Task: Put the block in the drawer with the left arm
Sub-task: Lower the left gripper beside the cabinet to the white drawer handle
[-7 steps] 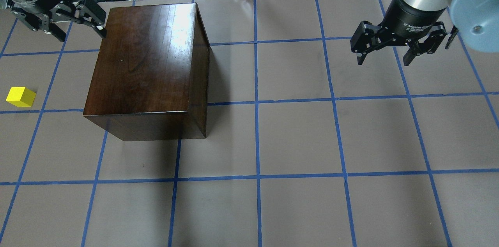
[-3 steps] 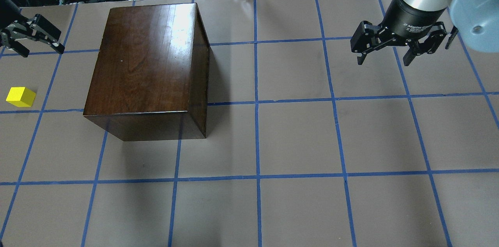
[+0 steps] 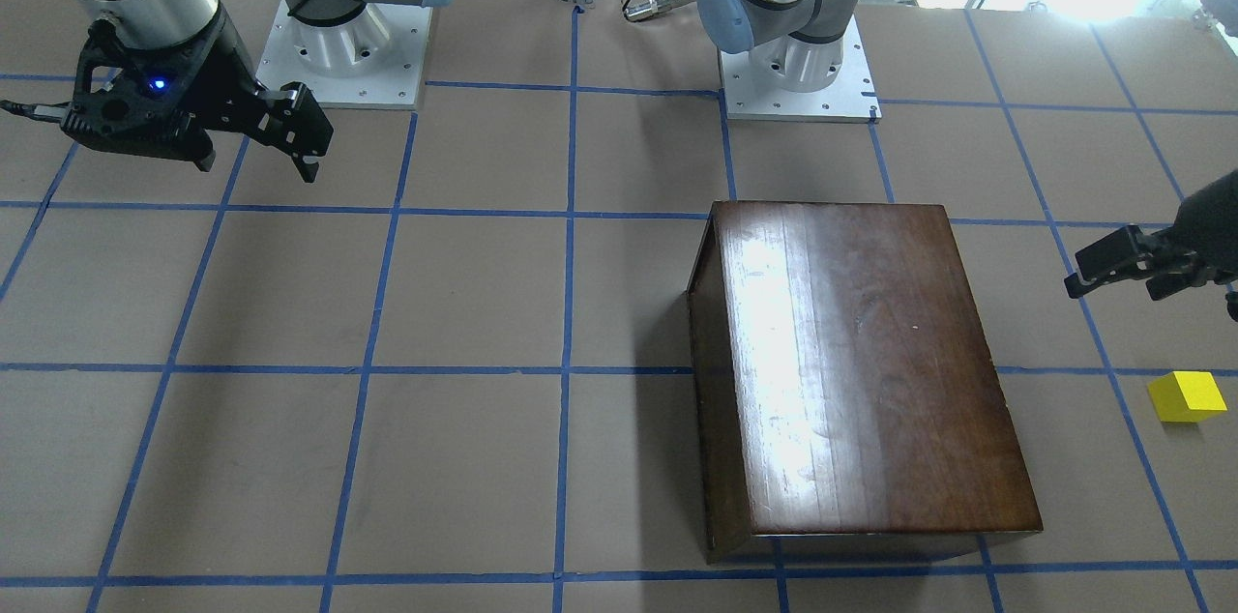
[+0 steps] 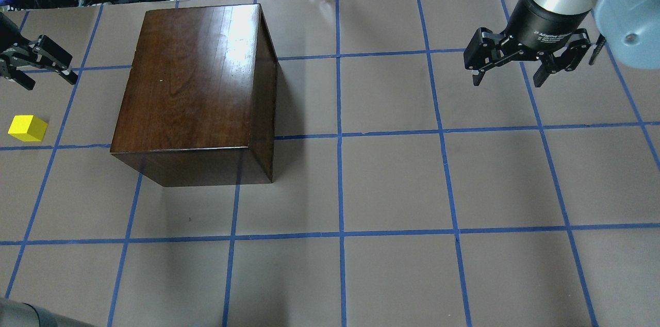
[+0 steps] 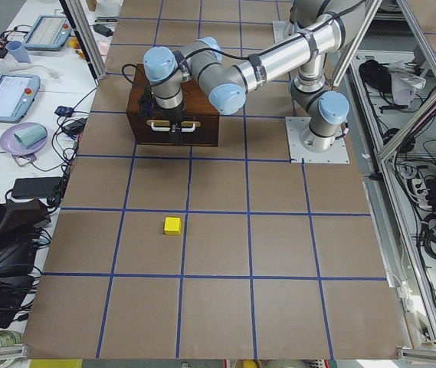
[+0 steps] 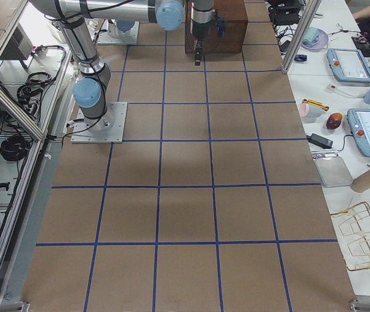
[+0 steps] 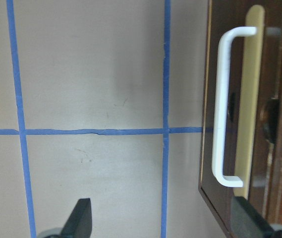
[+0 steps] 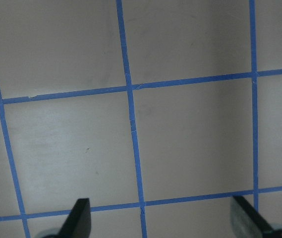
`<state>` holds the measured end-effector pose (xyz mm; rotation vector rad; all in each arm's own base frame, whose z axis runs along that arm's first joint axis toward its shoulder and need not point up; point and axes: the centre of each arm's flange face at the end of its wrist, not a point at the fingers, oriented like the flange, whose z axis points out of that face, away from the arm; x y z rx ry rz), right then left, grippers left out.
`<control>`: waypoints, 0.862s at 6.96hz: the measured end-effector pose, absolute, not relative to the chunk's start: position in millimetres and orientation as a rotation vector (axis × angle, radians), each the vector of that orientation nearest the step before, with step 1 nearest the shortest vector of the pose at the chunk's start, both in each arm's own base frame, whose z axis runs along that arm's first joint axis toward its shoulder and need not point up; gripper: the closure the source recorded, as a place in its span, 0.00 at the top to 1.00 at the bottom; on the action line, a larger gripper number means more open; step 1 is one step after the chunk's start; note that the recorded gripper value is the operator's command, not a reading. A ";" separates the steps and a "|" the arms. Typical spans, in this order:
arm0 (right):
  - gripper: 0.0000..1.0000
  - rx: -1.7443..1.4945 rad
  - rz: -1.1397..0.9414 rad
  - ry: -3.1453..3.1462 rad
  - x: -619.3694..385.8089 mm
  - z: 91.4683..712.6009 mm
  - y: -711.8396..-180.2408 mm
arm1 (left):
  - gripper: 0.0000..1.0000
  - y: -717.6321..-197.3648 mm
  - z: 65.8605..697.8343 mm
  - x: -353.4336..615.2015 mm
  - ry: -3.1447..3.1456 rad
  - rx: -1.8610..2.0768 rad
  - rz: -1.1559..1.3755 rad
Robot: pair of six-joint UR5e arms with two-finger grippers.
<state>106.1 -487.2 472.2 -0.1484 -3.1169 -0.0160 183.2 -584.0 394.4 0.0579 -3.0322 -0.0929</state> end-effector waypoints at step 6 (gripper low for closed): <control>1.00 -0.149 -0.016 -3.118 106.2 472.2 -487.2 | 1.00 -598.4 338.8 198.3 -2.736 0.052 0.034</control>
